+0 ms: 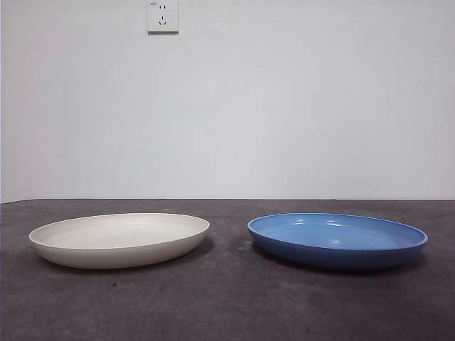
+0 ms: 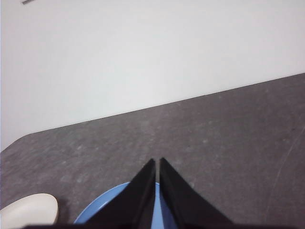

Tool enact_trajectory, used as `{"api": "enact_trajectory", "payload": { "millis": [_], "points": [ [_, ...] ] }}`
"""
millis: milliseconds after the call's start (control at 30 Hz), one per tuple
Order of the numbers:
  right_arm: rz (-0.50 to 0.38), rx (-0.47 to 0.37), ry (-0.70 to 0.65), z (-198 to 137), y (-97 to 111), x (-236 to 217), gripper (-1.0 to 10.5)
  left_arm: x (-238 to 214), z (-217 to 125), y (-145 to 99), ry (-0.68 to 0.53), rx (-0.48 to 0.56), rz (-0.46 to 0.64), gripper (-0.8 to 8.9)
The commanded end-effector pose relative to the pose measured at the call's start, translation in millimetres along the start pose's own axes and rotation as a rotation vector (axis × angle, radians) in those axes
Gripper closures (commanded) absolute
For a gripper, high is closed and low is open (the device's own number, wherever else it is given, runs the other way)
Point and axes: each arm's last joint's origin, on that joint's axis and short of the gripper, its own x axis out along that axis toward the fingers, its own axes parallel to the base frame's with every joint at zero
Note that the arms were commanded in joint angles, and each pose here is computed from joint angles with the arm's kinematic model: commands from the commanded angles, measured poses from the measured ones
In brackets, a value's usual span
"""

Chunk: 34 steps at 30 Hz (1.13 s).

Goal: Pick up the white plate, put it on the blue plate, put it on desk

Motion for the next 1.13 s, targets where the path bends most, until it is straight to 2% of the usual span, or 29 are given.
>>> {"api": "enact_trajectory", "payload": {
  "millis": [33, 200, 400, 567, 800, 967, 1133],
  "points": [
    [0.007, -0.039, 0.022, 20, 8, -3, 9.4, -5, 18, -10, 0.014, 0.088, -0.025, 8.04],
    [0.034, -0.097, 0.173, 50, 20, 2, 9.4, -3, 45, -26, 0.125, 0.186, -0.078, 8.04],
    [0.105, -0.125, 0.393, 75, 29, 17, 9.4, 7, 69, -41, 0.310, 0.244, -0.169, 8.04],
    [0.163, -0.135, 0.560, 85, 32, 30, 9.4, 15, 77, -49, 0.471, 0.272, -0.238, 8.04],
    [0.191, -0.144, 0.750, 85, 33, 39, 9.4, 20, 74, -58, 0.658, 0.320, -0.302, 8.04],
    [0.215, -0.146, 0.838, 78, 34, 41, 9.4, 19, 70, -60, 0.702, 0.338, -0.328, 8.04],
    [0.227, -0.154, 0.830, 79, 35, 42, 9.4, 19, 70, -60, 0.692, 0.338, -0.330, 7.76]
  ]
}}
